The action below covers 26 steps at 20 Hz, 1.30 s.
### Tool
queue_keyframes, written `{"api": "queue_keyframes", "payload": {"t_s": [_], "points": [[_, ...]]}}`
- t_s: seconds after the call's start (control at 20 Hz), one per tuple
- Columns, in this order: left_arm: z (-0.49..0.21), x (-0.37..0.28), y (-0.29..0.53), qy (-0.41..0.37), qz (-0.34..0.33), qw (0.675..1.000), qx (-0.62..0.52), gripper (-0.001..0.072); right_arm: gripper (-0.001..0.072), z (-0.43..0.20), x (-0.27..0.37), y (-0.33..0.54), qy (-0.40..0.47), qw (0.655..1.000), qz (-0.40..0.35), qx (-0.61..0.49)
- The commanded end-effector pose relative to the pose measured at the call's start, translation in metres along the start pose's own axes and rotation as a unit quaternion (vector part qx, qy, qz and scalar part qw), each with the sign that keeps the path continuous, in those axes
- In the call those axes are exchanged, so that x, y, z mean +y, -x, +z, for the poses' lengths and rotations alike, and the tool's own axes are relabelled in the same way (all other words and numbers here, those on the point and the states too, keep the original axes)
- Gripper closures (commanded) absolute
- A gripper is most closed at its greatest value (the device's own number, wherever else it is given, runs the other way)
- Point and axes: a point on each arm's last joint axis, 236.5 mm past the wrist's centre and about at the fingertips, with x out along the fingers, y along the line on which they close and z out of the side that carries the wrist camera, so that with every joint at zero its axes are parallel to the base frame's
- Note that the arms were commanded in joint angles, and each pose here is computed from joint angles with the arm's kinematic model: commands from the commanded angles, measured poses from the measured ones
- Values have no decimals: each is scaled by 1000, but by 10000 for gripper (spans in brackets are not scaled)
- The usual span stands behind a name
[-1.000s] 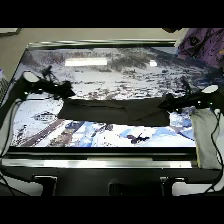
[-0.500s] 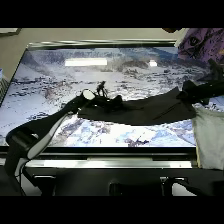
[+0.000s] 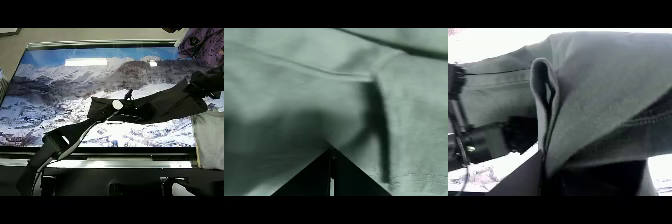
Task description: Fold the clothes and pants, and hang the long-sleeved shirts on hangers.
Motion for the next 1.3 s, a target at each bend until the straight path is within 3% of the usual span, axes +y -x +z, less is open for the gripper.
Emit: {"api": "queue_keyframes", "payload": {"t_s": [0.0, 0.15, 0.3, 0.5, 0.7, 1.0, 1.25], "points": [[-4, -11, -13, 1, -16, 1000, 7, 695, 684, 2, -2, 2, 1, 1000, -6, -5], [10, 1, 18, 5, -3, 999, 45, 696, 684, 11, -5, 2, 1, 1000, -13, -23], [53, 20, 89, -55, 64, 995, 50, 696, 684, 13, 14, -8, 10, 1000, -2, -28], [132, 38, 264, -118, 217, 969, -30, 696, 684, 0, 78, -33, 25, 999, 29, -18], [160, 50, 447, -115, 335, 928, -117, 694, 684, -25, 164, -72, 44, 996, 79, -9], [154, 55, 596, -53, 363, 903, -223, 693, 684, -79, 245, -160, 47, 991, 119, 45], [154, 63, 621, -36, 366, 898, -244, 693, 685, -95, 277, -205, 14, 984, 164, 66]]}}
